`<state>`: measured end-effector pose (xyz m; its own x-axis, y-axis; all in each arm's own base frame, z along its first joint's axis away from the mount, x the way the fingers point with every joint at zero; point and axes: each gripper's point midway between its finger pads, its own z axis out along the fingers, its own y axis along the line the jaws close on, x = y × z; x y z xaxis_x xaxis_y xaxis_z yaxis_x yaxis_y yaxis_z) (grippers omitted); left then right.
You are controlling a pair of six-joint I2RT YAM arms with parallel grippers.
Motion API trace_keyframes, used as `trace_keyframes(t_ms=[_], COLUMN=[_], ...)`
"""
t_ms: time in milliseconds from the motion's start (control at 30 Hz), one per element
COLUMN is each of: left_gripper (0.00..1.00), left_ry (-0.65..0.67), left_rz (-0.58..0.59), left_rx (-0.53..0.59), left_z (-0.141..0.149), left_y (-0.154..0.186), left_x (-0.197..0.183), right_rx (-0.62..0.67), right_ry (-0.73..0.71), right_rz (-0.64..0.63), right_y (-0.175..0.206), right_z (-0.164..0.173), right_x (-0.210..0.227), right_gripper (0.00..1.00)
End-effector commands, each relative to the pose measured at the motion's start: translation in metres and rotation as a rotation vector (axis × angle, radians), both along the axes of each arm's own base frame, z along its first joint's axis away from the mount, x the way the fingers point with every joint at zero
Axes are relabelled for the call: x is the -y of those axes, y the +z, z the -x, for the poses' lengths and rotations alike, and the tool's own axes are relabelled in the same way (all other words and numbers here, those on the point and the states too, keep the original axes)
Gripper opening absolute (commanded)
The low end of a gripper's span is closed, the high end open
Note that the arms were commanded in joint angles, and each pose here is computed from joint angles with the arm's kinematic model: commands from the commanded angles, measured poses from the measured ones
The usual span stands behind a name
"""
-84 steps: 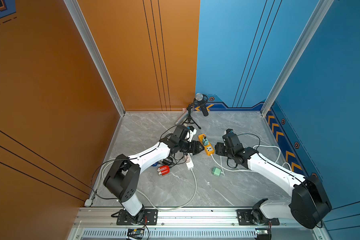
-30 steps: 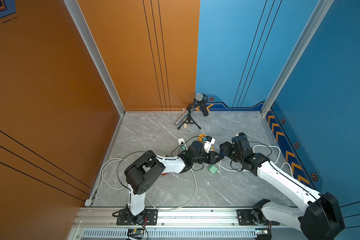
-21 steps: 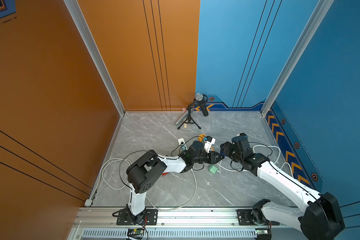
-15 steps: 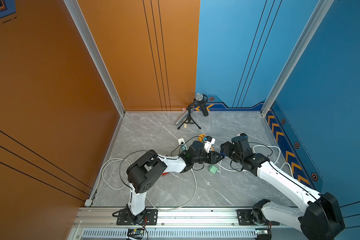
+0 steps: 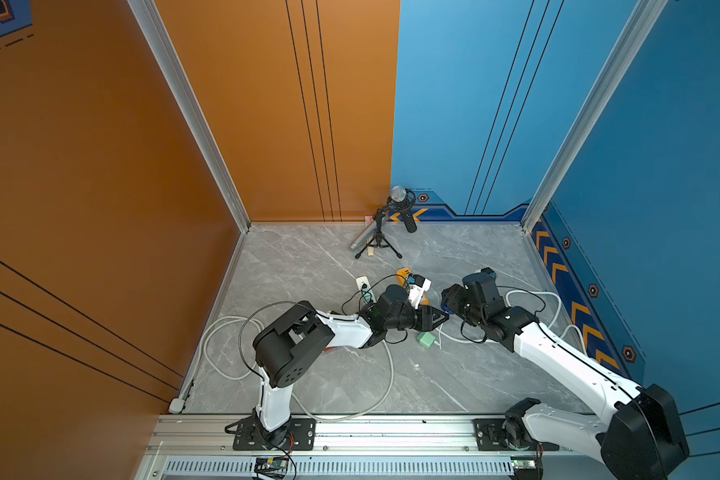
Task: Unplug the electric shaver
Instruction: Remove the charging cable from the electric shaver.
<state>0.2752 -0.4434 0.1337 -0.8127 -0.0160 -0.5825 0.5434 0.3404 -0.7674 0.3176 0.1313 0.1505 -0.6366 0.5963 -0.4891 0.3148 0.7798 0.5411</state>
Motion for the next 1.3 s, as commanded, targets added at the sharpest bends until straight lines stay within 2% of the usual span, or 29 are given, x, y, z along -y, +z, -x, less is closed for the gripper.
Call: trace_keyframes(t_ms=[0, 567, 1267], left_gripper=[0.48, 0.58, 0.18], left_ry=[0.025, -0.005, 0.019], left_rz=[-0.013, 0.004, -0.011], left_rx=[0.042, 0.058, 0.049], left_z=[0.001, -0.002, -0.005], left_y=[0.005, 0.008, 0.001], left_x=[-0.005, 0.016, 0.016], right_rx=[-0.014, -0.013, 0.006], right_ry=[-0.030, -0.040, -0.096], right_rz=[0.010, 0.003, 0.011], right_y=[0.000, 0.001, 0.003], right_z=[-0.002, -0.001, -0.001], right_x=[0.006, 0.002, 0.008], right_gripper=[0.48, 0.48, 0.45])
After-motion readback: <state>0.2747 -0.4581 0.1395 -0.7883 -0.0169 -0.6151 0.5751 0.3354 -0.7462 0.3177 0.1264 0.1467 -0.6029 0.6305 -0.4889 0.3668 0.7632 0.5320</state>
